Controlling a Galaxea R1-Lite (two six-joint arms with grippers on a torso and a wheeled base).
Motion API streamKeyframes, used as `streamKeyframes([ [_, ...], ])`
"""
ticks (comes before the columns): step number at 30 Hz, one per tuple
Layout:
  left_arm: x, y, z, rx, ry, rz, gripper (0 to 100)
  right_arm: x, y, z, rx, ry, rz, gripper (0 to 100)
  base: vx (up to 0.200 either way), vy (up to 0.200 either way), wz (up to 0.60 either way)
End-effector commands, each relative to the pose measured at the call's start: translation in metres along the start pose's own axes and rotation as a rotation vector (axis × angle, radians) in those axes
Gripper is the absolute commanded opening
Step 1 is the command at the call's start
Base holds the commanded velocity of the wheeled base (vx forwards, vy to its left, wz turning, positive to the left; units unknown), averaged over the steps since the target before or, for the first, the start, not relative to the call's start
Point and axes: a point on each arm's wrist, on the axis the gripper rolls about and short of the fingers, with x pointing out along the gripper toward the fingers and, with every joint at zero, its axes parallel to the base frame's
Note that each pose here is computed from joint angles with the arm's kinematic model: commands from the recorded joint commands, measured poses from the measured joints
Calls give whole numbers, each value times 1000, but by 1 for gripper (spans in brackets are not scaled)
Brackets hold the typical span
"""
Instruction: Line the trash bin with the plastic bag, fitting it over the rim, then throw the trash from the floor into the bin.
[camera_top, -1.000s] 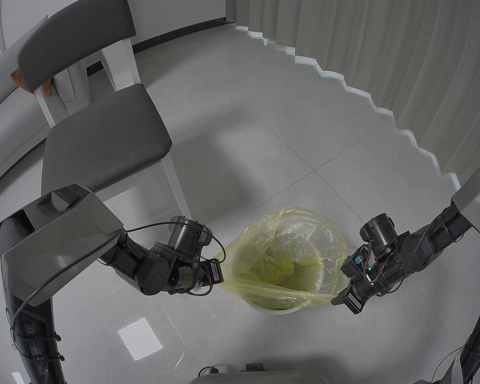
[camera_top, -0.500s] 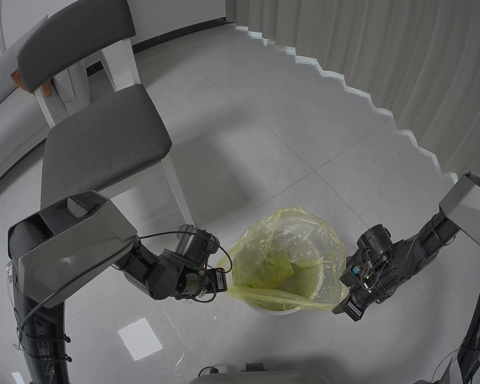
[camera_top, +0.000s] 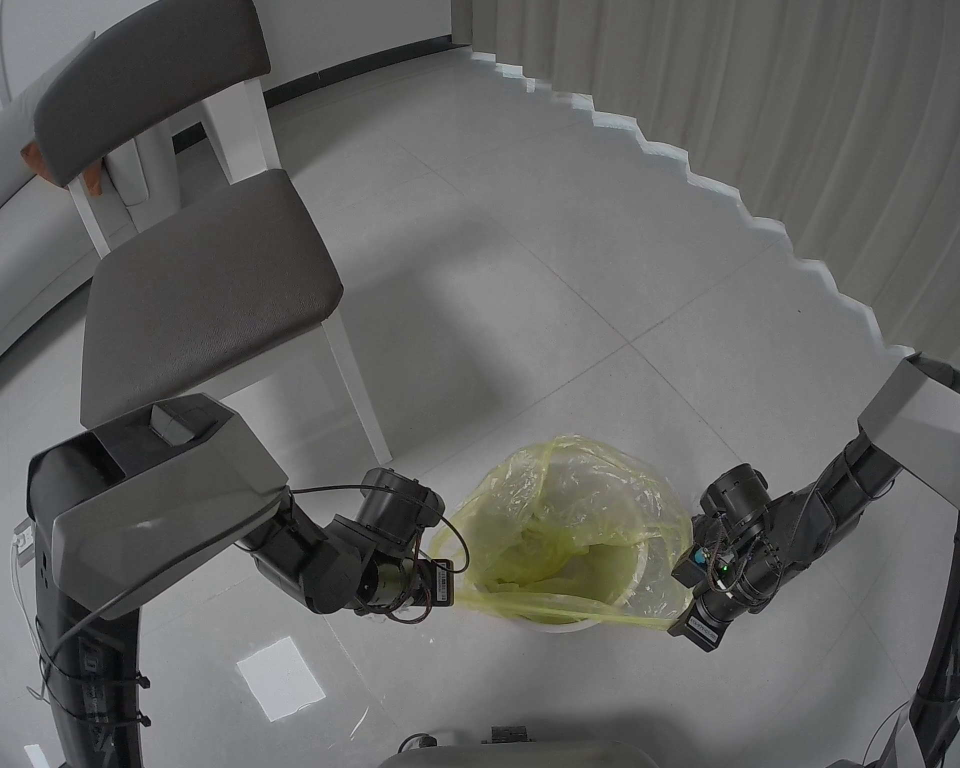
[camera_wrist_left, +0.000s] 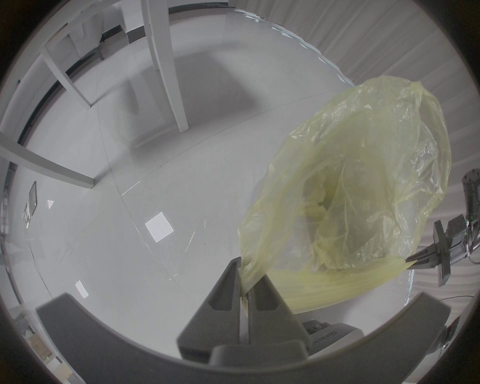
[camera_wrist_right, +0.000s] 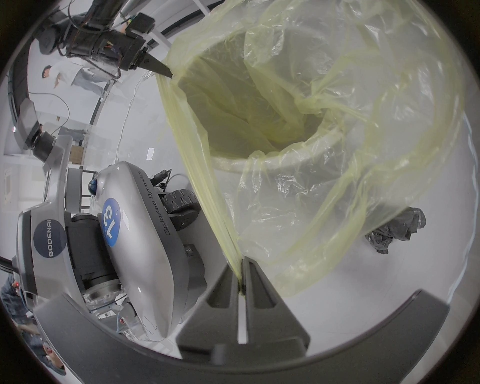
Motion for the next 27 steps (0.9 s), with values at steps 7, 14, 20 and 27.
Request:
streamKeyframes([
  [7, -9, -4, 4, -10, -51, -49, 0, -1, 3, -1, -16, -3, 9, 0, 0, 0, 0],
  [14, -14, -5, 7, -24, -81, -75, 0, -6, 1, 0, -5, -20, 0, 0, -86, 0, 0],
  [20, -20, -5, 10, -56, -90, -80, 0, -11, 2, 2, -5, -41, -6, 0, -200, 0, 0],
  [27, -20, -3, 11, -77, -97, -71, 0, -12, 0, 5, -4, -47, -11, 0, -171, 0, 0],
])
